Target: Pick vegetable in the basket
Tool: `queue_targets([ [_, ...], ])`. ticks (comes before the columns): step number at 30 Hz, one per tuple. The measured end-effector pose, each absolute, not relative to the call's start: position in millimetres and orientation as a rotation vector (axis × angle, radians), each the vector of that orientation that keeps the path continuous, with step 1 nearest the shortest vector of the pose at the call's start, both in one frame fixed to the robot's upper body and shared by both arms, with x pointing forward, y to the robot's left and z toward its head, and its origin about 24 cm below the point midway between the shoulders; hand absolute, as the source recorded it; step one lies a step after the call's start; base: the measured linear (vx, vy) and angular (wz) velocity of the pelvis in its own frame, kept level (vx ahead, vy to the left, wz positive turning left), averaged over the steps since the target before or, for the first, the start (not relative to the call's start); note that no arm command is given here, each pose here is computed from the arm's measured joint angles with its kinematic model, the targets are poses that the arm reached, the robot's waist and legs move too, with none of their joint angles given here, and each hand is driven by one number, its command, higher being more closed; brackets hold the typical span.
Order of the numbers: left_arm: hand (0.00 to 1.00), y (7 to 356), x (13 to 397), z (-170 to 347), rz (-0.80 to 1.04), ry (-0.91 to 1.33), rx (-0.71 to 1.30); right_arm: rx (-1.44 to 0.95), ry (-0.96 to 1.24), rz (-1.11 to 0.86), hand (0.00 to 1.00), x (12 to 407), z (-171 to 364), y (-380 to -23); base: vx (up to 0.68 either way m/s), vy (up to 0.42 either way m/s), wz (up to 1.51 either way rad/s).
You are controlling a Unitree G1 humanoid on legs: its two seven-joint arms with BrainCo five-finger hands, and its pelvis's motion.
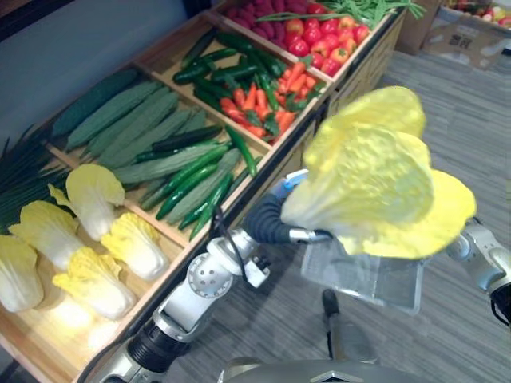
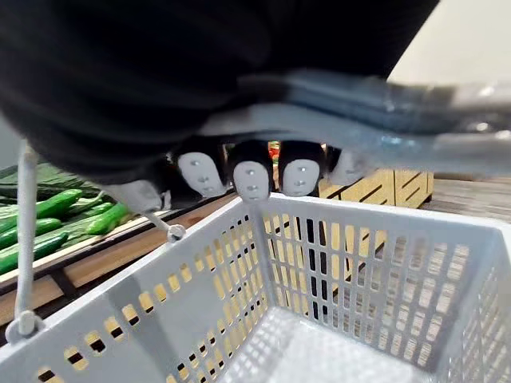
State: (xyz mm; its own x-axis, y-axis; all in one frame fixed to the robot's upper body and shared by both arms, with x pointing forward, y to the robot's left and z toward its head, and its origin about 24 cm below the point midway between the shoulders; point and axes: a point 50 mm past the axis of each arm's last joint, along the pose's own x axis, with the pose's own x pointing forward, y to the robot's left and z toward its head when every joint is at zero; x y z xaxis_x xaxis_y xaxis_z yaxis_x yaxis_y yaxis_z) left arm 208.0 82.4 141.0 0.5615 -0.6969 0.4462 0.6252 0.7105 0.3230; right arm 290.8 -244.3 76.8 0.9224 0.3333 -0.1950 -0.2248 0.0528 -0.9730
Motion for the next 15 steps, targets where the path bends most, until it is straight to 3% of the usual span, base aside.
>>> queue_targets([
  [6, 1.00, 62.3, 186.8, 138.5, -1.002, -0.571, 0.109, -1.519, -0.113, 0.443, 1.00, 293.1, 88.0, -248.2, -0.08, -0.018, -0.07],
  [15, 1.00, 62.3, 174.1, 117.2, -1.113, -0.463, 0.158, -1.547, -0.159, 0.427, 1.00, 296.3, 102.1, -248.0, -0.06, -0.012, 0.05],
])
